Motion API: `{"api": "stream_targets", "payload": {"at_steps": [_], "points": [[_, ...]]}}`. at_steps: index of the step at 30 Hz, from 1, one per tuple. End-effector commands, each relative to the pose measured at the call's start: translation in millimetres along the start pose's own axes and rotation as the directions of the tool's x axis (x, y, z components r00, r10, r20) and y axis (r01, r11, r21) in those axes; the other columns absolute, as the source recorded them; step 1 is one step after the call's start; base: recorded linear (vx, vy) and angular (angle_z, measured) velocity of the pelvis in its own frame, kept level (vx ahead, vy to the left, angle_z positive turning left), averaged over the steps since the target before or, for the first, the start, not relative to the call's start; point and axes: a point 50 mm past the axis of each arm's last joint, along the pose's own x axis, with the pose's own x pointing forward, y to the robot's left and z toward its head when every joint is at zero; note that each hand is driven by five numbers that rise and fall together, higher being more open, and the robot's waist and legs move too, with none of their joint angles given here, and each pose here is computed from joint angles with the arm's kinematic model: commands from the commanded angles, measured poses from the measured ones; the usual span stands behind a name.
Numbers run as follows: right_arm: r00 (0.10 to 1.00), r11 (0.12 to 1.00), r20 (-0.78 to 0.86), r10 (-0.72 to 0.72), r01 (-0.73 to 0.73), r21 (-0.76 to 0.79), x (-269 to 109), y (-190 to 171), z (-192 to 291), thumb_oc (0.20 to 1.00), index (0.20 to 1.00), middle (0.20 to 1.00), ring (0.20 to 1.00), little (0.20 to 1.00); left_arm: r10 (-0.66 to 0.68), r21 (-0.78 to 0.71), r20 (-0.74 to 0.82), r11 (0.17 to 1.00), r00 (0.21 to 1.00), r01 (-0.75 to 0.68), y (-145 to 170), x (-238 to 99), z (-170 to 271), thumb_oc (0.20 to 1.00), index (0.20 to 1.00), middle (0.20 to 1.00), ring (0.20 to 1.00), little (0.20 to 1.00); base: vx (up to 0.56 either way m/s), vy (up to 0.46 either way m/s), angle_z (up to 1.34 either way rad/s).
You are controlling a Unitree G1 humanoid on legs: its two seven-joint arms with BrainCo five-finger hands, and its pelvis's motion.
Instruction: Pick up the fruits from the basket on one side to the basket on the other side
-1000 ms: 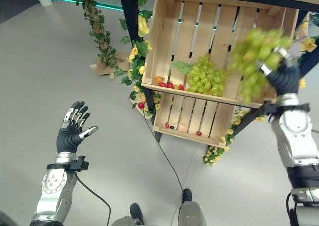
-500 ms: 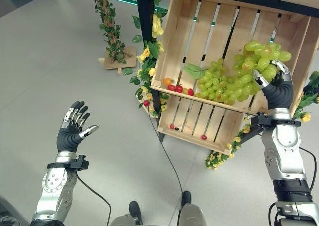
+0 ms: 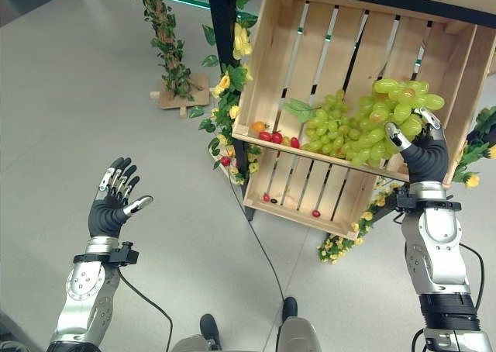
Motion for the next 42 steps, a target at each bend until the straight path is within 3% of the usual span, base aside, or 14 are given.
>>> {"api": "stream_targets", "payload": {"at_steps": [1,22,23,24,42], "points": [[0.965,1.0,0.261,-0.01,0.013,-0.008,24,2,49,0.2,0.2,0.2,0.2,0.2,-0.006,0.029,0.124,1.0,0.992,0.003,7,7,24,1.0,1.0,1.0,1.0,1.0,0.0,0.0,0.0],[0.959,0.991,0.278,-0.049,0.082,-0.109,74,-6,65,0.206,0.206,0.206,0.206,0.206,-0.046,0.02,0.112,0.999,0.993,0.044,3,9,25,1.0,1.0,1.0,1.0,1.0,0.0,-0.001,0.01],[0.961,0.991,0.275,-0.045,0.077,-0.106,74,-5,64,0.912,0.912,0.912,0.912,0.912,-0.044,0.02,0.114,0.999,0.993,0.042,3,9,25,1.0,1.0,1.0,1.0,1.0,0.0,0.0,0.0],[0.961,0.991,0.272,-0.047,0.078,-0.105,73,-5,64,1.0,1.0,1.0,1.0,1.0,-0.043,0.019,0.113,0.999,0.993,0.041,3,9,25,1.0,1.0,1.0,1.0,1.0,0.01,0.001,0.04],[0.965,0.992,0.257,-0.056,0.083,-0.095,70,-5,58,1.0,1.0,1.0,1.0,1.0,-0.034,0.017,0.122,0.999,0.992,0.032,3,10,26,1.0,1.0,1.0,1.0,1.0,0.0,0.0,0.01]]}}
